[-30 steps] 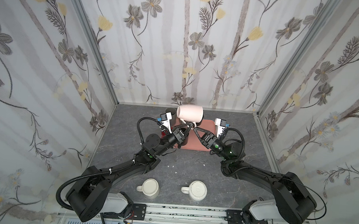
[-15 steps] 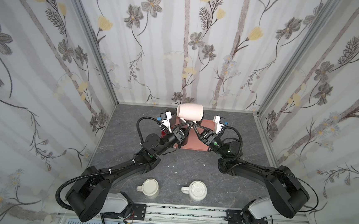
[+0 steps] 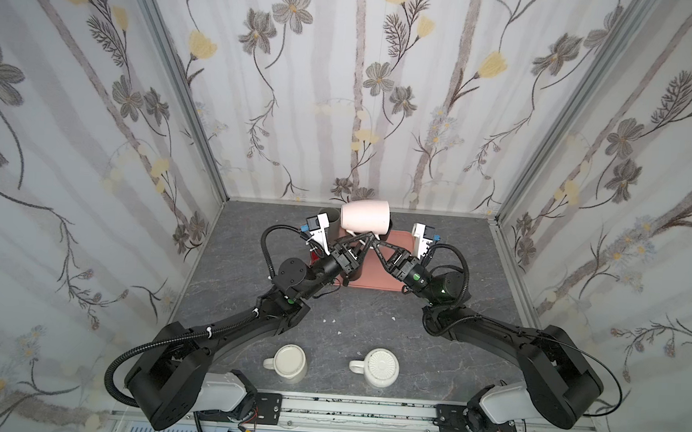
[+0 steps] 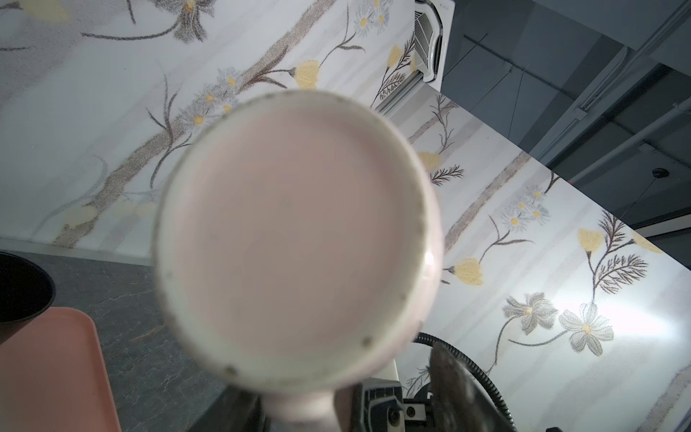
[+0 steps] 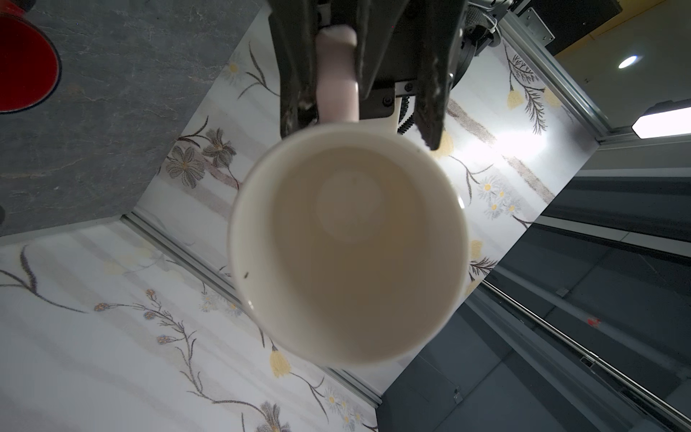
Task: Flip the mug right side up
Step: 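Carry the pink mug upright to the tray's far edge with the right gripper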
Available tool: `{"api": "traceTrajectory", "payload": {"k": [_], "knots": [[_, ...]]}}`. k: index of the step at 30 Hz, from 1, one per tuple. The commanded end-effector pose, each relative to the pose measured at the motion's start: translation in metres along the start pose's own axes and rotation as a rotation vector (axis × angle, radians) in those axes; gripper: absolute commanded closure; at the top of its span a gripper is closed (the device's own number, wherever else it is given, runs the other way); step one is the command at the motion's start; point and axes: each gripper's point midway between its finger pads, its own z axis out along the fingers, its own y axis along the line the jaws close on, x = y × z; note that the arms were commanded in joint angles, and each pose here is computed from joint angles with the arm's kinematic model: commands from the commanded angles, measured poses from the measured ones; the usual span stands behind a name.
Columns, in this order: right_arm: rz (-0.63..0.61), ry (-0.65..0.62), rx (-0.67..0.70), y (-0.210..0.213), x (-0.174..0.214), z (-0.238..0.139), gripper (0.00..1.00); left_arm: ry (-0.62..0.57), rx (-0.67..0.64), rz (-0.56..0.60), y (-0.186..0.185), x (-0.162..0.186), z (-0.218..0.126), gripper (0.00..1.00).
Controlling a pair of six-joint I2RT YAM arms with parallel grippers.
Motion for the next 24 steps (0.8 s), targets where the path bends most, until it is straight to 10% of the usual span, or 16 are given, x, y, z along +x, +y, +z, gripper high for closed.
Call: {"api": "traceTrajectory", "payload": {"k": [1, 7, 24], "knots": [[-0.079, -0.054, 0.027, 0.004, -0.016, -0.007, 1.0, -0.03, -0.014, 0.012, 0.0, -0.006, -0.003, 0.23], [-0.161, -0.059, 0.224, -0.024, -0.029, -0.03, 1.0, -0.047, -0.058, 0.046, 0.001, -0.012, -0.015, 0.0], [-0.55, 0.123, 1.113, -0.128, -0.078, -0.119, 1.0, -0.017, -0.368, 0.222, 0.04, -0.015, -0.059, 0.0]]}}
